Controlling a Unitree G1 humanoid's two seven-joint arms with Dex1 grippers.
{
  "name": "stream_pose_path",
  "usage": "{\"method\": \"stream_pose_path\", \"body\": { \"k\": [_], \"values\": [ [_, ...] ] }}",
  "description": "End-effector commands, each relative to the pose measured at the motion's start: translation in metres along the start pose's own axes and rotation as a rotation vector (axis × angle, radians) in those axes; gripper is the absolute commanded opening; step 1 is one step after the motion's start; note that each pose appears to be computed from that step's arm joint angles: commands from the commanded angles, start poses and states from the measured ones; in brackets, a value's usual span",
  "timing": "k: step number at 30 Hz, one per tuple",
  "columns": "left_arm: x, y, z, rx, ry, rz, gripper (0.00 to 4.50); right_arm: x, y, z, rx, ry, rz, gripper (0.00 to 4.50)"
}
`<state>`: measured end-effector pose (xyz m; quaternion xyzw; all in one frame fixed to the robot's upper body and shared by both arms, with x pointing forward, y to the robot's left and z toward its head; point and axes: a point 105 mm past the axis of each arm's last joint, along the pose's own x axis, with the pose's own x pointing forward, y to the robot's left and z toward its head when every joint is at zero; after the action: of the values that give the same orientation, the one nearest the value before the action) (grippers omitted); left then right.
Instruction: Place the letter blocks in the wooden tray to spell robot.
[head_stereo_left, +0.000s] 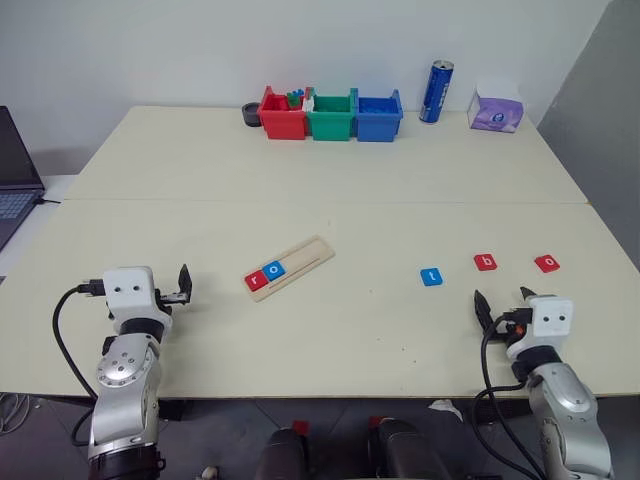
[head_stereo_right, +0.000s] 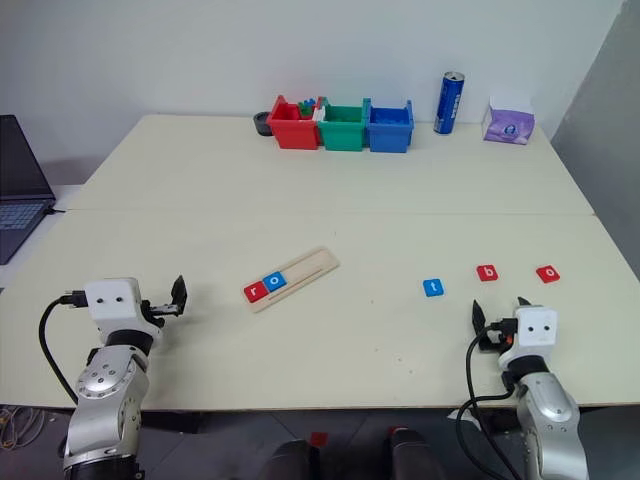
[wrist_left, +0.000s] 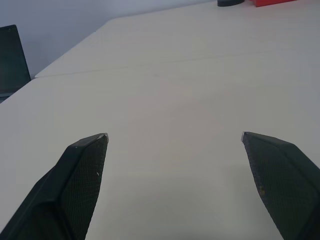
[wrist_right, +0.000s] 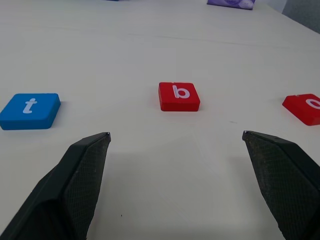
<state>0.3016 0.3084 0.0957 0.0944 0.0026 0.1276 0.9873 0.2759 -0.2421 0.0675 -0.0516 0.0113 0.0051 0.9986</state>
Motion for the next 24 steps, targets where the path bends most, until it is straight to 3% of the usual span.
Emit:
{"method": "stream_pose_path", "body": {
  "k": [1,11,17,24],
  "values": [
    [0.002,0.007,0.012,-0.009,-0.05,0.017,4.5,0.001,-0.001,0.01,-0.01,-0.048,0.008,4.49],
    [0.003,0.003,0.019,-0.045,-0.1,-0.023,4.5,0.002,0.007,0.017,-0.011,-0.061,0.026,4.49],
    [0.001,-0.011,0.029,-0.105,-0.143,-0.196,4.5,-0.001,0.01,0.026,-0.019,-0.086,0.051,4.49],
    [-0.008,-0.06,0.034,-0.021,-0.106,-0.621,4.5,-0.017,0.061,0.039,-0.022,-0.067,0.423,4.49]
  ]
}}
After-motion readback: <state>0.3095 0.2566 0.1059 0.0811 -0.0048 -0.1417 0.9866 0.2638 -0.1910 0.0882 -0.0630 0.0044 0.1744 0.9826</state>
